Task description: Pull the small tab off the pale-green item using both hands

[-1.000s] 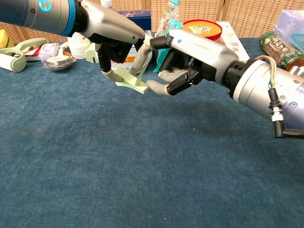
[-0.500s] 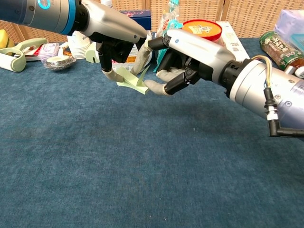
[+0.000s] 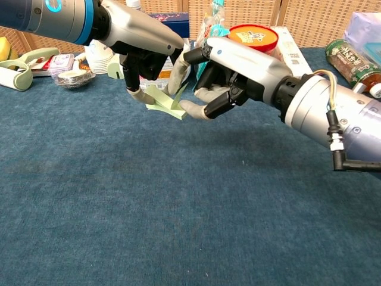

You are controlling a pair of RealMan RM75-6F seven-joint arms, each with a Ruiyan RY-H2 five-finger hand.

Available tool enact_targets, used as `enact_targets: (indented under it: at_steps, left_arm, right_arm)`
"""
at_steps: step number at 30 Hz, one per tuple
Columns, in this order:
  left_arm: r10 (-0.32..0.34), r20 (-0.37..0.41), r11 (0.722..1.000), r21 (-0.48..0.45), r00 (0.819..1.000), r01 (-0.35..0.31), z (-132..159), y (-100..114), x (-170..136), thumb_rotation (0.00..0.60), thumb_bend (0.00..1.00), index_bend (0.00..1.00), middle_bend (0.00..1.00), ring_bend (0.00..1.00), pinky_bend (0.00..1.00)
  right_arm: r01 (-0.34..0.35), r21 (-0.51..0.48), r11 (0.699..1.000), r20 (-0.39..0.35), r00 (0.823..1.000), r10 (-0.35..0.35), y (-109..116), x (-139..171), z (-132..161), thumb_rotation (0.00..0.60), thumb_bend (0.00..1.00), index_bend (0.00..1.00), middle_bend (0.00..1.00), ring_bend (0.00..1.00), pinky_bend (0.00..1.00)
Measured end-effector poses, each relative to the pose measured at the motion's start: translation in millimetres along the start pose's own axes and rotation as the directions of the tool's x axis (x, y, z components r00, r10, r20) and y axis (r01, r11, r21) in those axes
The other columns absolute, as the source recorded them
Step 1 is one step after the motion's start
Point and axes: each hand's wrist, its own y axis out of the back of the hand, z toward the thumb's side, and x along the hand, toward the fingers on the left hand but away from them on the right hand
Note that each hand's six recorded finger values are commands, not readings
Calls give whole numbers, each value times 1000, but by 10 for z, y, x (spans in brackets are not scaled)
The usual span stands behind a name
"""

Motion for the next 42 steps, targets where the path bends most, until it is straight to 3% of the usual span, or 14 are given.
enact_targets:
  at_steps: [42]
  left_arm:
    - [-11,9,1000,1,1000,11,13,-42,8,600,379,592,1000,1000,1000]
  right_arm:
    - [31,-24,999,3,1000,-31,-1,-56,-13,600,495,667,1000,1000,925]
